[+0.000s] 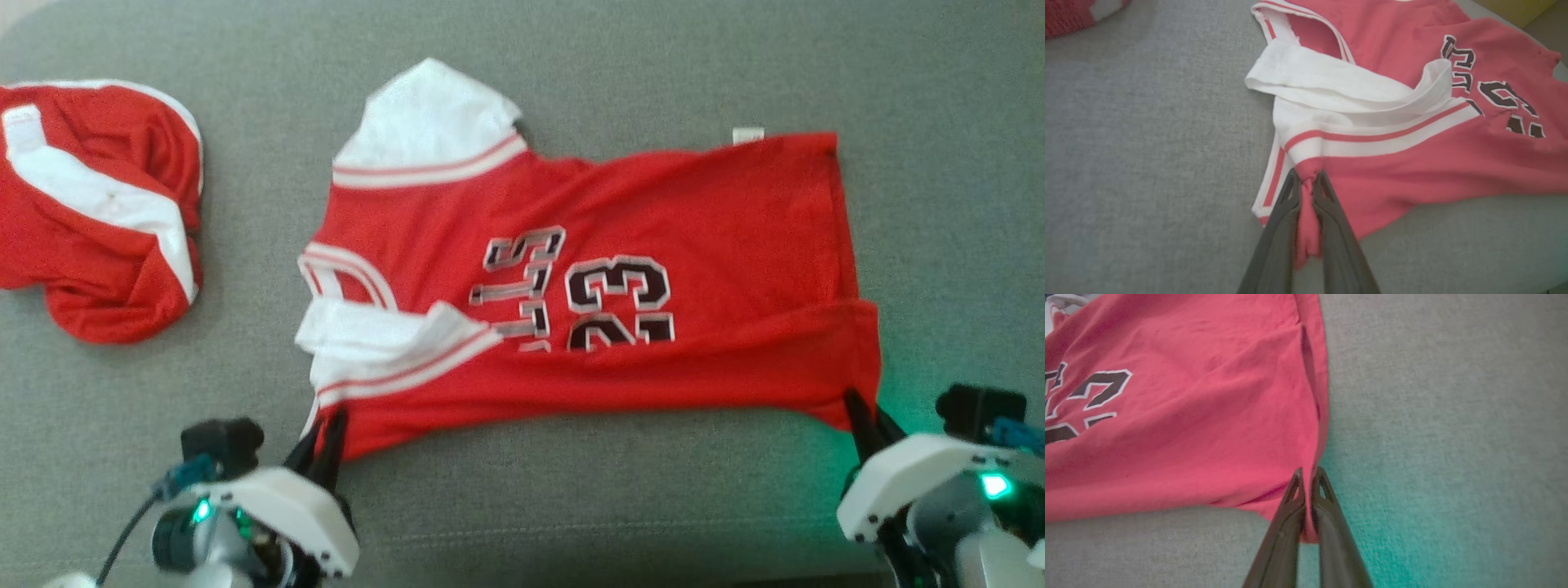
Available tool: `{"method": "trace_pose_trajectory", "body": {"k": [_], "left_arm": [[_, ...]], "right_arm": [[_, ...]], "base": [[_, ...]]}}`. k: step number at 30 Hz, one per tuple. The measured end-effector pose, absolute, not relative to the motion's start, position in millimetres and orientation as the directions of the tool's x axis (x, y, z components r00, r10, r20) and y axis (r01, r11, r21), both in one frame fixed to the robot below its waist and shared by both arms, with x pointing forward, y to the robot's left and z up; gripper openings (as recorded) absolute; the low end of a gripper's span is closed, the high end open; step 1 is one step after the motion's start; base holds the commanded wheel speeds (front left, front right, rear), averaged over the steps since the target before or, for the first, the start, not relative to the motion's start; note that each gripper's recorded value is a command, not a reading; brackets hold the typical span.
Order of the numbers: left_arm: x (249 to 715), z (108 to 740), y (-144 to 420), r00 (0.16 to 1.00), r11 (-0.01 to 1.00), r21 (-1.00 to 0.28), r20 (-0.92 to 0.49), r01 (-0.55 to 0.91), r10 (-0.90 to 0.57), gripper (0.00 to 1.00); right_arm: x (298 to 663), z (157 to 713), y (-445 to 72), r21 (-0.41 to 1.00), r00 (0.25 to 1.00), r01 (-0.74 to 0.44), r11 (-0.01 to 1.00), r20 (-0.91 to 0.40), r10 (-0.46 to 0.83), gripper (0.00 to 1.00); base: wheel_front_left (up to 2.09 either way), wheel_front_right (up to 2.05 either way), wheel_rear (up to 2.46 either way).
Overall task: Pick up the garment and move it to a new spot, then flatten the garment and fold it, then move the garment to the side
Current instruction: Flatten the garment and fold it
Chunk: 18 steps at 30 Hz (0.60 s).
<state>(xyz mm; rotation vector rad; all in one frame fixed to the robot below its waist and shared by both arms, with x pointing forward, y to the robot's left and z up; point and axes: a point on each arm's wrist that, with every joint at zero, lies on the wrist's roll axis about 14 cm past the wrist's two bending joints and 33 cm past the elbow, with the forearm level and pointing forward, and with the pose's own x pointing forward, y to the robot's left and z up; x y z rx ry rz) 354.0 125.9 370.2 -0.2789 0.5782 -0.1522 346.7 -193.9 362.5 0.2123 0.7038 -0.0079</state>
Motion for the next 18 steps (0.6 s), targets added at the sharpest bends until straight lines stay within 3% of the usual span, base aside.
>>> {"method": "trace_pose_trajectory", "body": {"k": [4,5,6,7,8,13,18], "left_arm": [[338,377,130,0.827,0.953,-0.3,-0.522,0.05,-0.208,0.0],[336,377,131,0.826,0.953,-0.299,-0.525,0.048,-0.206,0.0],[335,378,132,0.825,0.954,-0.296,-0.528,0.043,-0.201,0.61],[335,379,133,0.827,0.955,-0.294,-0.526,0.041,-0.197,0.61],[336,381,134,0.831,0.955,-0.293,-0.521,0.039,-0.193,1.0],[345,403,142,0.893,0.962,-0.271,-0.426,0.025,-0.144,1.0],[362,448,157,0.974,0.979,-0.204,-0.218,0.014,-0.059,1.0]], "right_arm": [[336,363,-198,0.189,0.757,0.093,0.978,-0.651,0.054,0.0],[336,363,-197,0.189,0.757,0.091,0.978,-0.651,0.056,0.15],[337,365,-196,0.193,0.761,0.087,0.977,-0.646,0.06,0.93],[339,367,-195,0.194,0.766,0.082,0.978,-0.64,0.063,0.93],[340,370,-194,0.196,0.774,0.077,0.978,-0.63,0.065,1.0],[364,415,-187,0.199,0.89,0.02,0.98,-0.45,0.073,1.0],[383,474,-174,0.171,0.971,-0.06,0.984,-0.22,0.097,1.0]], "base": [[0.0,0.0,0.0],[0.0,0.0,0.0],[0.0,0.0,0.0],[0.0,0.0,0.0],[0.0,0.0,0.0],[0.0,0.0,0.0],[0.0,0.0,0.0]]}}
